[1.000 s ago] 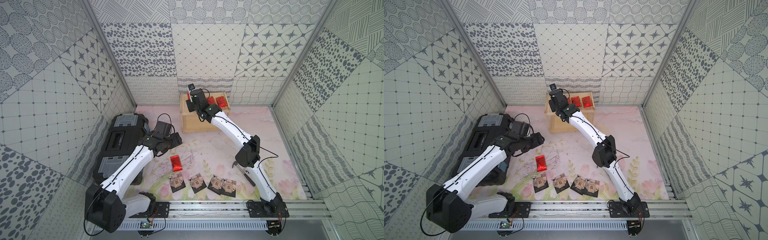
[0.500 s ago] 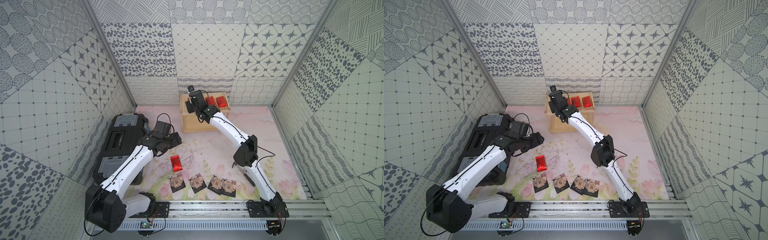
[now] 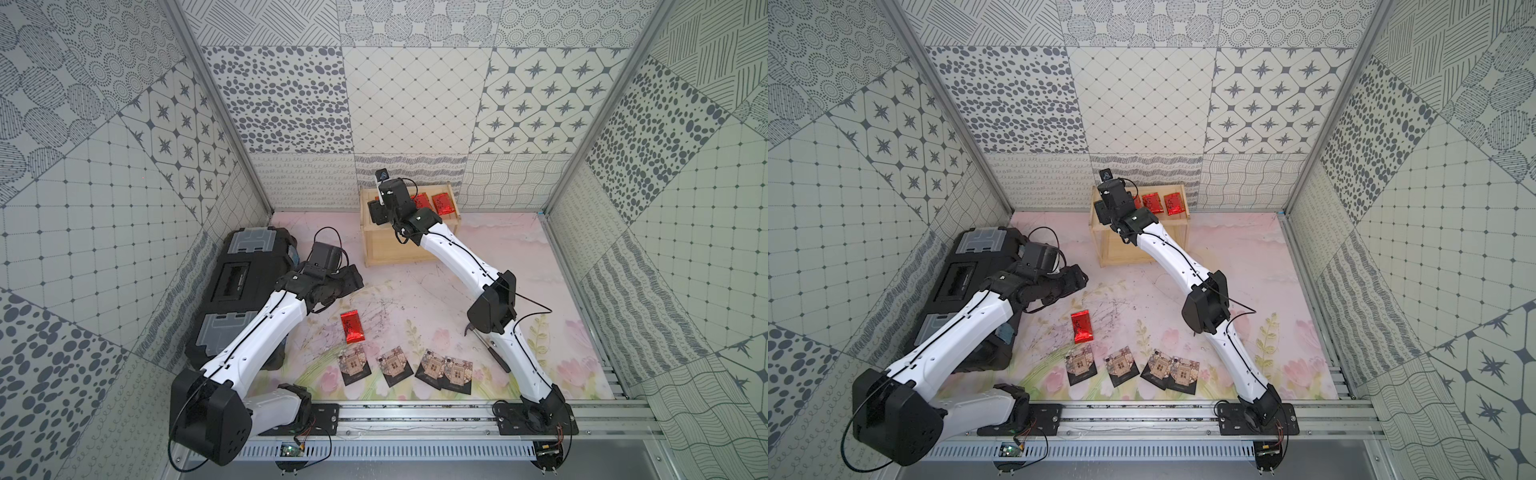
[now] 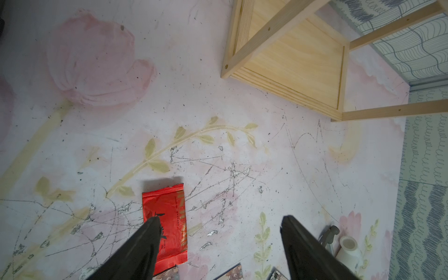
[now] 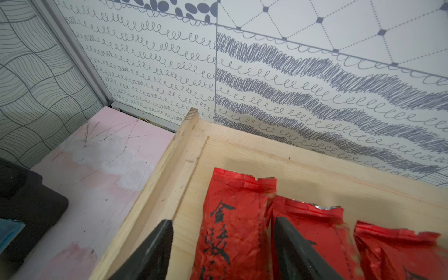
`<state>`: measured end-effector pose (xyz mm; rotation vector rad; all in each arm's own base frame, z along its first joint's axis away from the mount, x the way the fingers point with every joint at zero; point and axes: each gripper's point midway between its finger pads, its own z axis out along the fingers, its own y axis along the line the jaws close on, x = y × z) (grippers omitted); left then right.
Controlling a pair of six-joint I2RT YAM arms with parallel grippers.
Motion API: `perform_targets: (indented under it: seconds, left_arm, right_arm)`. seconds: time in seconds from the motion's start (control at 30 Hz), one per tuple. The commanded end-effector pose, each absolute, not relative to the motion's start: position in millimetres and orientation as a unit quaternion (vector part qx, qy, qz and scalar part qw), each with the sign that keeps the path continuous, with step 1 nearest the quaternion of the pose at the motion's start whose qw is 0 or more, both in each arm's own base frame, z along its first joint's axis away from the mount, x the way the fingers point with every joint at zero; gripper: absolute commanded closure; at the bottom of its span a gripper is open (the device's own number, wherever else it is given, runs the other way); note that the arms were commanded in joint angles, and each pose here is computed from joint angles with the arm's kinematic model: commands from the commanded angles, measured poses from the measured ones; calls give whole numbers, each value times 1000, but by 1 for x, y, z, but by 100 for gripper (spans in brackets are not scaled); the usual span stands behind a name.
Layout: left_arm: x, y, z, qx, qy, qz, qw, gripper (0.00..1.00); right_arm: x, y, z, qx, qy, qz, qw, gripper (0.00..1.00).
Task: Place the tea bags on the shelf by color
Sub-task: Place the tea bag on the shelf, then pick up the tea bag from the center of the board.
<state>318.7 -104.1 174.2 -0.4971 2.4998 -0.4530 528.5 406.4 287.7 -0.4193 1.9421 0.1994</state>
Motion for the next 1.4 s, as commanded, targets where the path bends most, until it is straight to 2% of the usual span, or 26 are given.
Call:
perform_targets:
  seconds: [0.0, 0.17, 0.2, 0.27, 0.37, 0.57, 0.7, 0.8, 1.03, 1.37]
  left_arm:
    - [313, -94, 167, -192, 932, -149, 271, 19]
    - [297, -94, 146, -205, 941, -124, 238, 20]
    - [295, -94, 145, -202, 944, -110, 235, 20]
    - [291, -94, 146, -196, 948, -83, 237, 20]
    - [281, -102, 138, -194, 953, -65, 224, 19]
    - [266, -106, 113, -187, 968, -20, 165, 21]
    - [256, -104, 99, -183, 975, 8, 128, 20]
    - [254, -103, 94, -177, 978, 26, 108, 17]
    - [255, -113, 76, -161, 984, 21, 79, 13]
    - [254, -122, 44, -137, 989, 12, 54, 15]
  right_arm:
    - [499, 404, 361, -173, 789, 122, 577, 27]
    - [465, 388, 360, -200, 795, 123, 559, 25]
    - [458, 384, 346, -204, 798, 120, 554, 24]
    - [430, 361, 355, -194, 785, 139, 571, 24]
    - [396, 327, 325, -180, 794, 150, 561, 23]
    - [356, 289, 229, -182, 843, 139, 486, 23]
    - [353, 275, 184, -179, 867, 126, 448, 23]
    - [356, 268, 168, -178, 875, 114, 436, 23]
    - [362, 266, 159, -176, 879, 119, 427, 23]
    - [364, 269, 151, -176, 883, 119, 419, 24]
